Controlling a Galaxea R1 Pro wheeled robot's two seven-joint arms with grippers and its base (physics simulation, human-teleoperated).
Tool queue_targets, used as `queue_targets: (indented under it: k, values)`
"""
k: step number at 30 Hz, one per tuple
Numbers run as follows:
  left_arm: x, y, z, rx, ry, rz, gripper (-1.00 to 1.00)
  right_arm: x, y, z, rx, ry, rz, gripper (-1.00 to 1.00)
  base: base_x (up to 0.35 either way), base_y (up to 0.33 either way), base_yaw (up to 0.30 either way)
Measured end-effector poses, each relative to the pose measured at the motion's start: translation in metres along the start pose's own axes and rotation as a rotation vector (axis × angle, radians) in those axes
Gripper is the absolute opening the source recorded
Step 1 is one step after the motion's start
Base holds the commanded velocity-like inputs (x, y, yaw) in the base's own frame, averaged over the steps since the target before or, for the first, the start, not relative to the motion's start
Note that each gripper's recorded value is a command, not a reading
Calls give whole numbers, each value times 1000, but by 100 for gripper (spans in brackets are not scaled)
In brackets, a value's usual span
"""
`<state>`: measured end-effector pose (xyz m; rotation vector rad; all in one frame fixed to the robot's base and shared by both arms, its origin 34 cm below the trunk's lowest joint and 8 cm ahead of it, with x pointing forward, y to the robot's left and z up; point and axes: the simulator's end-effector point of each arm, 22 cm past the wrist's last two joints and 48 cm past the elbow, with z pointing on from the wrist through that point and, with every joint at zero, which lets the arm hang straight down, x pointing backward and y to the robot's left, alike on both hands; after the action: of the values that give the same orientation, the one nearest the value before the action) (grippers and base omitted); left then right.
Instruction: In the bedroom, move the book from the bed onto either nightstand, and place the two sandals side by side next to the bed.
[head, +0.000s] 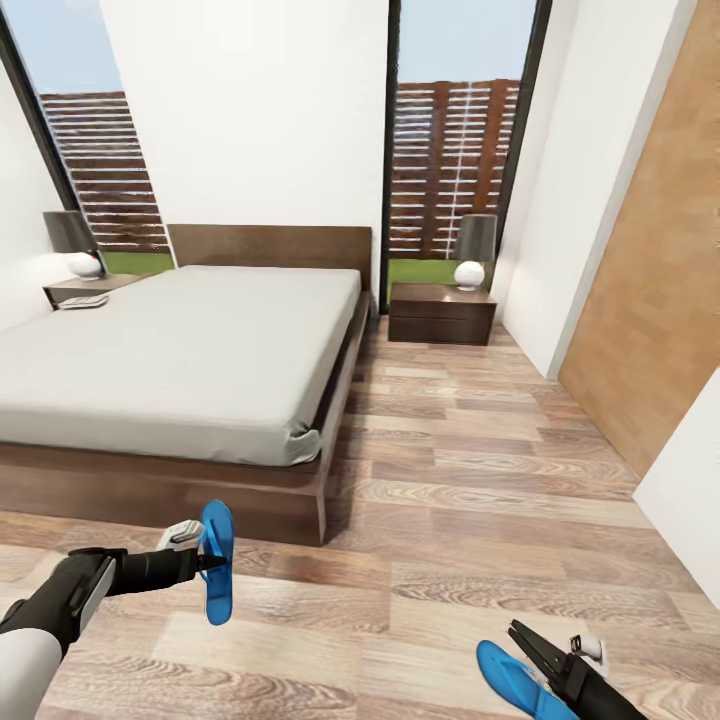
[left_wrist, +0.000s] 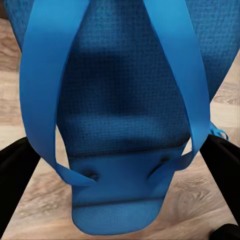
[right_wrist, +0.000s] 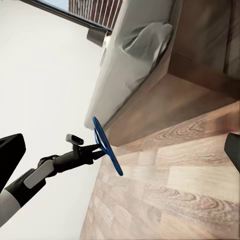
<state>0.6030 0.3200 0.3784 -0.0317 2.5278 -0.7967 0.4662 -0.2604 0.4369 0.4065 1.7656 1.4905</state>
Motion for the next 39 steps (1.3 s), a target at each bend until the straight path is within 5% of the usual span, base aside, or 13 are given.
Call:
queue_targets:
  k: [39]
  values:
    - [14,5,2,3,24,-31,-100,5,-2,3,6,11,5,100,0,-219,0]
